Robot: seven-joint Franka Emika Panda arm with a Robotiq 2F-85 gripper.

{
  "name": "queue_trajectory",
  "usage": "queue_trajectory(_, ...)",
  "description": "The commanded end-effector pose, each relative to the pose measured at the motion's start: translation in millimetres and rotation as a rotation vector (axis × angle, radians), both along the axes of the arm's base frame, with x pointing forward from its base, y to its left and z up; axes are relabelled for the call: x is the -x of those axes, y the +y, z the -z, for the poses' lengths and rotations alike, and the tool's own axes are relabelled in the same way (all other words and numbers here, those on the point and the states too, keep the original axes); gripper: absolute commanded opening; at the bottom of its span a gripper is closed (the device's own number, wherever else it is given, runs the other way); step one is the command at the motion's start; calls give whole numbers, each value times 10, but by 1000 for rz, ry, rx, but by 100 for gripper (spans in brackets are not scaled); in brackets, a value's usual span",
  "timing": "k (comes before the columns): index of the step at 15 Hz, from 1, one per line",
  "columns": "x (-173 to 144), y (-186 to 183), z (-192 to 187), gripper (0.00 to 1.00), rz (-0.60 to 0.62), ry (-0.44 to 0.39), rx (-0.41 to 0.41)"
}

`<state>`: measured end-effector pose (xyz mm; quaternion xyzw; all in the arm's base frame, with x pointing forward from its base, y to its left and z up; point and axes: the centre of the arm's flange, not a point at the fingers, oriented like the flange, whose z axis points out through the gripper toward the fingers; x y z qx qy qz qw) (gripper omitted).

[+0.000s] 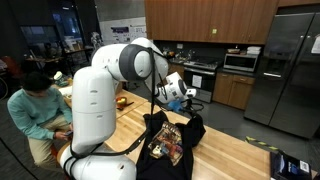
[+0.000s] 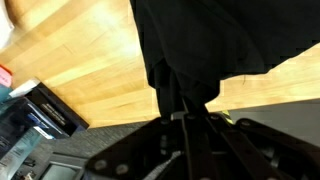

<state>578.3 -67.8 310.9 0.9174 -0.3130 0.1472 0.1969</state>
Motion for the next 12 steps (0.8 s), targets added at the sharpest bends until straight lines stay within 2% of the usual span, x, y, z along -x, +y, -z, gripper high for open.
queue_trajectory(1,8,-238,-29,1,140,-24,47)
queue_trajectory(3,-4,-400,-37,1,239,-54,87)
queue_trajectory(4,-48,-587,-71,1,350,-101,131)
queue_trajectory(5,5,-446,-28,3,264,-65,75)
queue_trajectory(7,-6,-527,-63,3,317,-90,102)
queue_trajectory(12,-29,-622,-64,1,342,-94,100)
